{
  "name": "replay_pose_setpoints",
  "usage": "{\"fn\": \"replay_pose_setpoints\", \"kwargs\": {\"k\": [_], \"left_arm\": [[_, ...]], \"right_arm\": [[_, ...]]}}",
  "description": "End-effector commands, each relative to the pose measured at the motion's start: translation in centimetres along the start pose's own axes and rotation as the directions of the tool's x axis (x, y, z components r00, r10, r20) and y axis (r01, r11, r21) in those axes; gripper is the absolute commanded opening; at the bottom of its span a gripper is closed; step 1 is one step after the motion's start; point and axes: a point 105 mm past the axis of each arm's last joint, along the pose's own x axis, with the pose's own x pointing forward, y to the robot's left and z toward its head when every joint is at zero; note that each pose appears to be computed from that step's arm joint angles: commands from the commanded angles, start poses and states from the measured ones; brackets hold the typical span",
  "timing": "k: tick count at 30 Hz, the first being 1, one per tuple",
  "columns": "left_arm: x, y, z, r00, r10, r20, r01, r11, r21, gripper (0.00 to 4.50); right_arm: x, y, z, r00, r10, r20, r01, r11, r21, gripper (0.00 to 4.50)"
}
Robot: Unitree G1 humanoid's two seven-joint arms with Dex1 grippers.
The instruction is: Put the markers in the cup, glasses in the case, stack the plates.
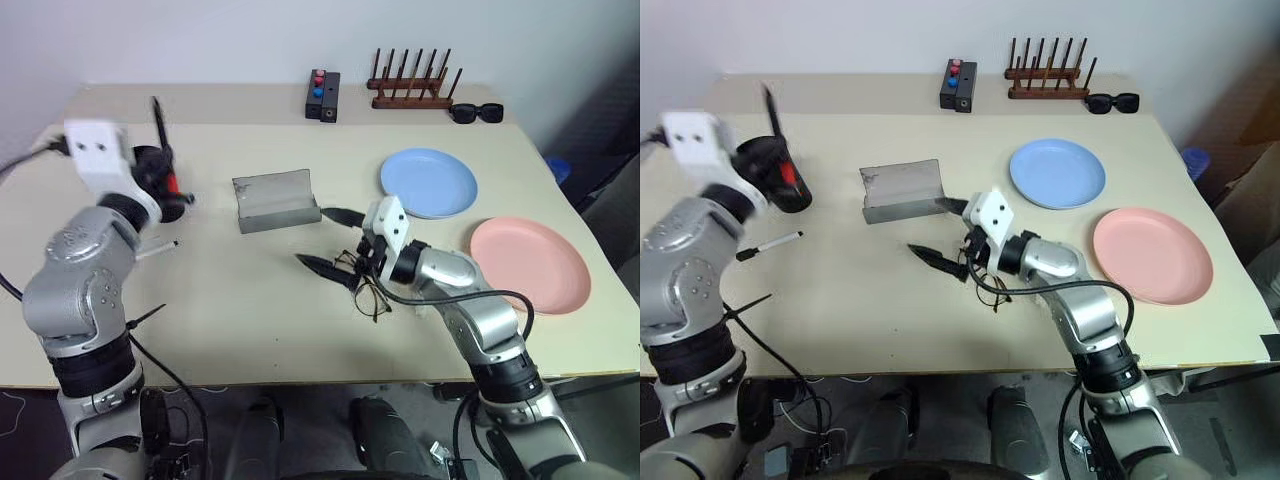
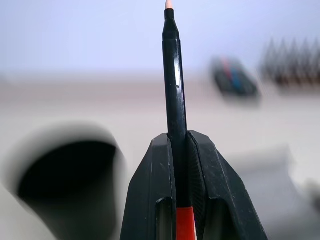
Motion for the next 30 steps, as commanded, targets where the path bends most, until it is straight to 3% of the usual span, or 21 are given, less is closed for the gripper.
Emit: {"fn": "replay_pose_setpoints", "kwargs": {"k": [1,5,11,29,30], "left_arm": [[0.9,1.6,2.5,0.982,0.105,0.155,-0.12,0.989,0.091,0.04],[2.9,2.6,1.8,0.969,0.16,0.19,-0.185,0.975,0.12,0.04],[4.4,3.5,0.2,0.96,0.189,0.207,-0.217,0.968,0.123,0.04],[4.1,4.8,-3.2,0.952,0.258,0.166,-0.277,0.955,0.104,0.04],[4.1,4.9,-3.2,0.951,0.26,0.166,-0.279,0.955,0.104,0.43]], "right_arm": [[0.8,-0.3,2.5,0.993,-0.006,0.116,0.007,1.0,-0.012,4.5],[2.6,0.9,4.5,0.978,0.036,0.205,-0.039,0.999,0.012,4.5],[3.7,2.9,4.8,0.971,0.088,0.221,-0.095,0.995,0.02,4.5],[3.2,3.2,4.4,0.978,0.06,0.202,-0.072,0.996,0.051,4.5],[3.2,3.2,4.4,0.978,0.061,0.201,-0.073,0.996,0.052,4.5]]}}
